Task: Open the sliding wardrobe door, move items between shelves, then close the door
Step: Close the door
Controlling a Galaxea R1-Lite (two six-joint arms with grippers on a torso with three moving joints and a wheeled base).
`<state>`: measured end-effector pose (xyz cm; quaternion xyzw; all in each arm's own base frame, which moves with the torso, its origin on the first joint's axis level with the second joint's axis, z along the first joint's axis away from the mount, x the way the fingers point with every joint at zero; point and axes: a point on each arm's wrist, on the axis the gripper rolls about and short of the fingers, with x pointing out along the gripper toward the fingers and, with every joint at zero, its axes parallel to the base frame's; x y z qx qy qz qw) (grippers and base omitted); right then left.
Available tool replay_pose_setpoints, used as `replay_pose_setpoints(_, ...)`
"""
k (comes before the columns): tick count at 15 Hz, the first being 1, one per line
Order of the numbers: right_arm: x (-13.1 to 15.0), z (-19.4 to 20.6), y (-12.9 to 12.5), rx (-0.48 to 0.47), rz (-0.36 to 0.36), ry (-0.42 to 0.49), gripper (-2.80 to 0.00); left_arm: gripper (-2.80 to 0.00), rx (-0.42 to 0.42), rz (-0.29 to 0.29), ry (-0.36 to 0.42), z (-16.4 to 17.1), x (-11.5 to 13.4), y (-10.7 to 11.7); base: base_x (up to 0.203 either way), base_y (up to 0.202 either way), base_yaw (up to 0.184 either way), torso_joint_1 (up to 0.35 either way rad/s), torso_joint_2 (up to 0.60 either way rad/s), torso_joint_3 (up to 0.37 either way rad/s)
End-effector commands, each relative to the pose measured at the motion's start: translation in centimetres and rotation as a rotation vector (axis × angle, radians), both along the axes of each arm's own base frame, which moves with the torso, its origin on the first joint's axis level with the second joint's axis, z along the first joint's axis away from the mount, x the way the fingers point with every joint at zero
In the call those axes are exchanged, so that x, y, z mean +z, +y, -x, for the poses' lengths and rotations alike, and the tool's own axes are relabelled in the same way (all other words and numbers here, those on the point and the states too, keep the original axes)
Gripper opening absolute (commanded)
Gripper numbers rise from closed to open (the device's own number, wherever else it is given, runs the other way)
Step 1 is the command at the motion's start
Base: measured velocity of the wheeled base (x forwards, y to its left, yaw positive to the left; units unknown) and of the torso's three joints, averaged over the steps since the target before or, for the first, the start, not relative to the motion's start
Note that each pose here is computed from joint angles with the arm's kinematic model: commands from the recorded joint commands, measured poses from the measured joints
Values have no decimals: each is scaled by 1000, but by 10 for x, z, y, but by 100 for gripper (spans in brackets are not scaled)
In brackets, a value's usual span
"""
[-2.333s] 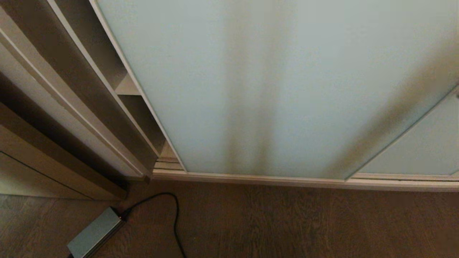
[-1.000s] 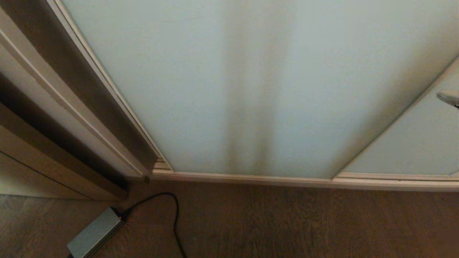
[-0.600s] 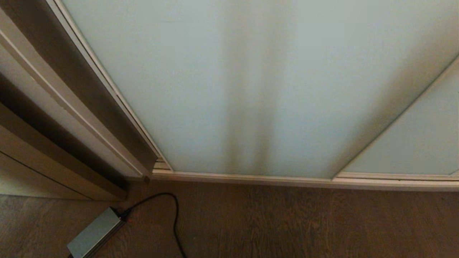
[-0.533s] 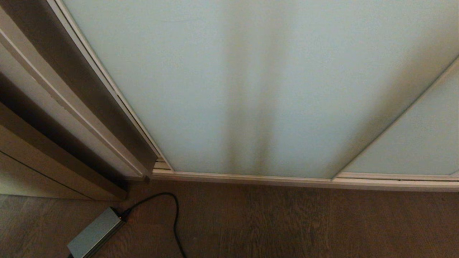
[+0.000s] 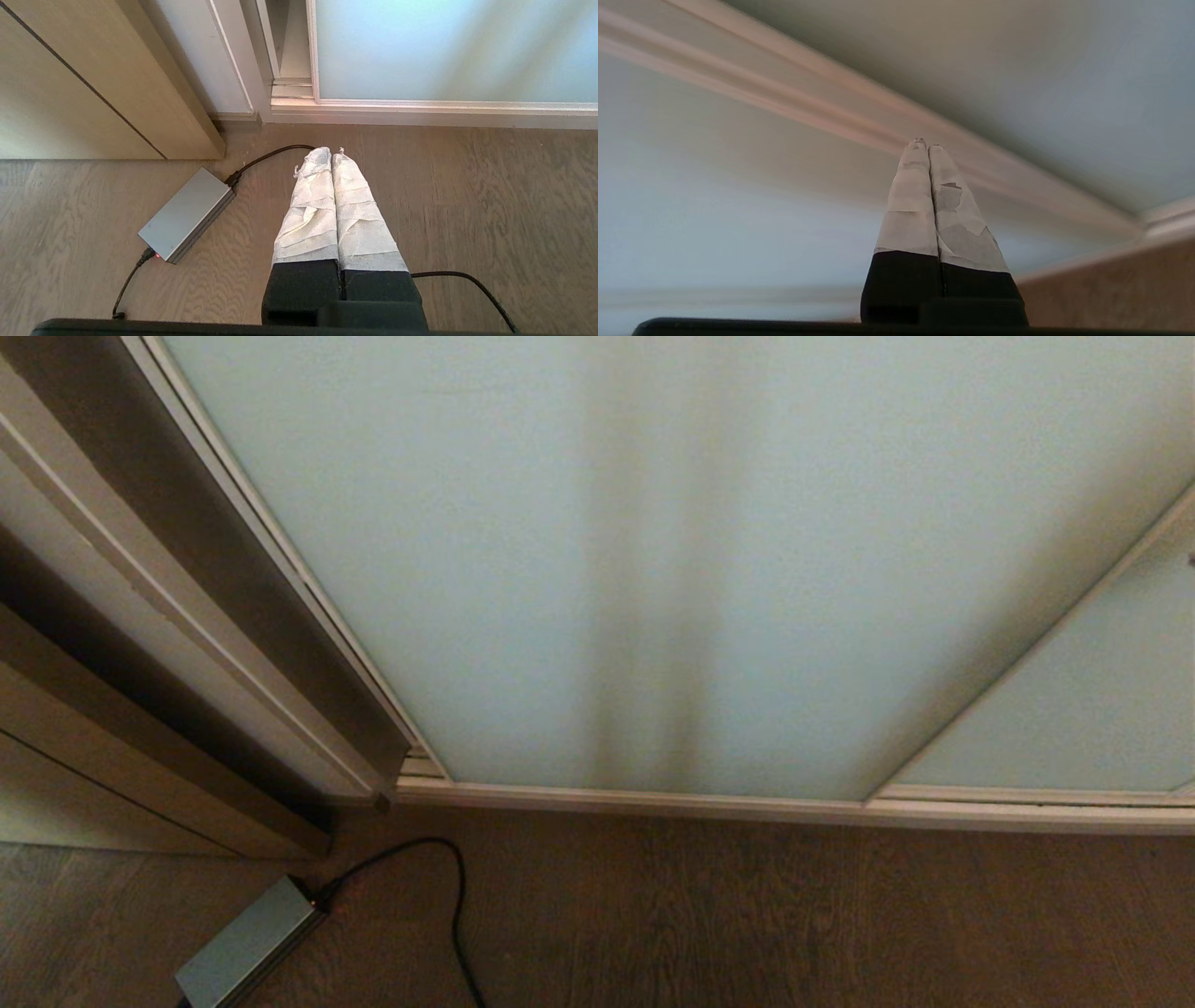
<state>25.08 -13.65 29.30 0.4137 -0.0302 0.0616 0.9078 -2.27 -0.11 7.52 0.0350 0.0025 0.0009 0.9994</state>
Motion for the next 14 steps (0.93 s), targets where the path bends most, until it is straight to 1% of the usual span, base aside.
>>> replay_pose_setpoints(1,-10,-21,3,41,-28,42,-280,-280,1,0,1,0,0,0,0,0,0,0,0,0)
replay_pose_setpoints(3,-11,-31,7,50,-45,68,-280,-280,1,0,1,0,0,0,0,0,0,0,0,0)
replay_pose_setpoints(6,-18,-39,7,23,-63,99,-280,-280,1,0,1,0,0,0,0,0,0,0,0,0)
replay_pose_setpoints(9,-18,-37,5,13,-58,97,-280,-280,0,0,0,0,0,0,0,0,0,0,0,0)
replay_pose_setpoints(11,-20,-31,-2,-12,-56,101,-280,-280,0,0,1,0,0,0,0,0,0,0,0,0)
replay_pose_setpoints(14,-22,-35,-7,-21,-58,104,-280,-280,1,0,1,0,0,0,0,0,0,0,0,0)
